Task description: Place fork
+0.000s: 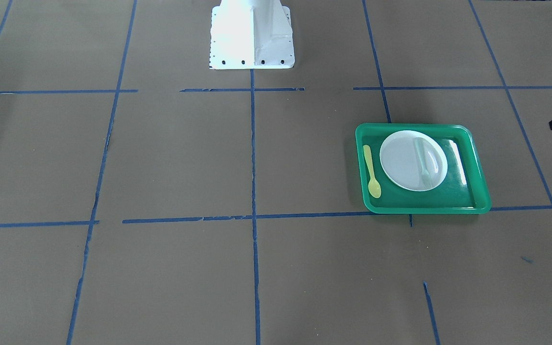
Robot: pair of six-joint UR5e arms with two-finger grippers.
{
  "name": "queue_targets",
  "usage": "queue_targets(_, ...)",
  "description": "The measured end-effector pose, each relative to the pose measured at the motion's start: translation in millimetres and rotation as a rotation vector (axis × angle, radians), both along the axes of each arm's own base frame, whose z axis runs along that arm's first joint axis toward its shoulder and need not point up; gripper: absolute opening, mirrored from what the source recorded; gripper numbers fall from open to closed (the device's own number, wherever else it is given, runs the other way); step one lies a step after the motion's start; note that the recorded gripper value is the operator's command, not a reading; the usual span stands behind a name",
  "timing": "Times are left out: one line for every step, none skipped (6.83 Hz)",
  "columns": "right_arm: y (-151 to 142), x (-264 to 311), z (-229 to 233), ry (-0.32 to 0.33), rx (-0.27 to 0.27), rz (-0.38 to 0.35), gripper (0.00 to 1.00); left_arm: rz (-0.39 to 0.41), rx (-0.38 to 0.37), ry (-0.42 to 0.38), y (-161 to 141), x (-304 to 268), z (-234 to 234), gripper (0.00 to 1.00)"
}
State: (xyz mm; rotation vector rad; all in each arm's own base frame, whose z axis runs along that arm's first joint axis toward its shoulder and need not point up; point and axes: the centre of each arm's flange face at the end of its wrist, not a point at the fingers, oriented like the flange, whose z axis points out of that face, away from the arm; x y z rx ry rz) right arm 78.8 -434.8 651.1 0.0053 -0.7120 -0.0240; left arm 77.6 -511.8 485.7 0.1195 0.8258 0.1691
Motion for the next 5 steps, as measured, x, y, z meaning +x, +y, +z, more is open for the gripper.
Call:
queue_targets(0.0,0.0,0.0,0.000,0.000,0.000,1.00,-0.008,-0.017,-0.009,-5.6,48.6,-31.6,1.00)
queue_targets(0.0,0.0,0.0,0.000,0.000,0.000,1.00,-0.008,-0.015,-0.020,-8.5,85.7,-53.0,1.00)
queue_targets(0.0,0.0,0.0,0.000,0.000,0.000,1.00,0.002,-0.012,-0.022,-9.5,114.6,-63.7,1.00)
queue_targets(0.0,0.0,0.0,0.000,0.000,0.000,1.00,-0.011,-0.017,-0.022,-8.4,143.6,-65.5,1.00)
queue_targets(0.0,0.0,0.0,0.000,0.000,0.001,1.00,-0.041,-0.027,-0.014,-5.7,168.6,-57.0,1.00)
